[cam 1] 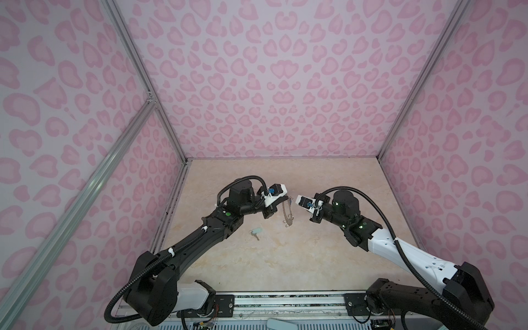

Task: Attach keys to a key ring
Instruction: Insert the key into the keyring.

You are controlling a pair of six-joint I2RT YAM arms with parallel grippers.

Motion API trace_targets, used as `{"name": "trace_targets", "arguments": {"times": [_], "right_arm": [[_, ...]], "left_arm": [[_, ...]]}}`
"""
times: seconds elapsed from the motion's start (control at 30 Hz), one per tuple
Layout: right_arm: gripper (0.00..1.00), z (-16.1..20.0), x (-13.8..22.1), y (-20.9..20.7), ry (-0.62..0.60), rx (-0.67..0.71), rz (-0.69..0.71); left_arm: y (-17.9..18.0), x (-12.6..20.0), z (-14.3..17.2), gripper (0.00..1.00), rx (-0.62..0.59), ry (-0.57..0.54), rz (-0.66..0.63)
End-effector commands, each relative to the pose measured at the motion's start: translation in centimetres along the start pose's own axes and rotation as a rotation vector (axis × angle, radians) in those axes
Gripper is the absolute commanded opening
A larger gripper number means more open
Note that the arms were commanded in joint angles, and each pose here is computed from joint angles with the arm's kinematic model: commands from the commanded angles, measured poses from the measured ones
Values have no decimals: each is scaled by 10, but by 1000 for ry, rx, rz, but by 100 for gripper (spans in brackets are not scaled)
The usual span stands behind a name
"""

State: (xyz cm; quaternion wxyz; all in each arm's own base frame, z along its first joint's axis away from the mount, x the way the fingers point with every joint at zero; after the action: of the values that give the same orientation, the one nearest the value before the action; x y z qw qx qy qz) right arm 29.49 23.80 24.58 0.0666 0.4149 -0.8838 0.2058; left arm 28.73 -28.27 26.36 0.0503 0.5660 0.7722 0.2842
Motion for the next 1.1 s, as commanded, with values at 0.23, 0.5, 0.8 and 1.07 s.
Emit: {"name": "trace_targets", "arguments": {"times": [0.23,0.5,0.8,1.07], "right_arm": [[22,-23,6,12,-116,-116,-184],[21,-27,2,21,-115,-150,-270],[16,-19,-6,27,-67,-173,-302],[8,-15,-9,28,-40,-165,-311]], "left_arm": [[-5,4,-16,3,-52,-72,40],[-7,5,-17,3,-68,-68,48],[-9,7,-19,3,-79,-74,57],[-9,8,-20,3,-86,-79,57]]}}
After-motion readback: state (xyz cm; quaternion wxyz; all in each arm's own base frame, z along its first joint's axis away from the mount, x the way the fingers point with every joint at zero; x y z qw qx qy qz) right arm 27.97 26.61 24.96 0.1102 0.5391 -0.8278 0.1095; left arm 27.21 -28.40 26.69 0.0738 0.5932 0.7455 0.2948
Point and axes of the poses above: each gripper's point midway between its finger pads, its own x axis back along the fingers, its own y axis along the line the jaws close on, z = x × y, the point moved 2 cm from there along x, back along the fingers, and after that the axes turned 15 degrees about -x, right-handed, at the moved point
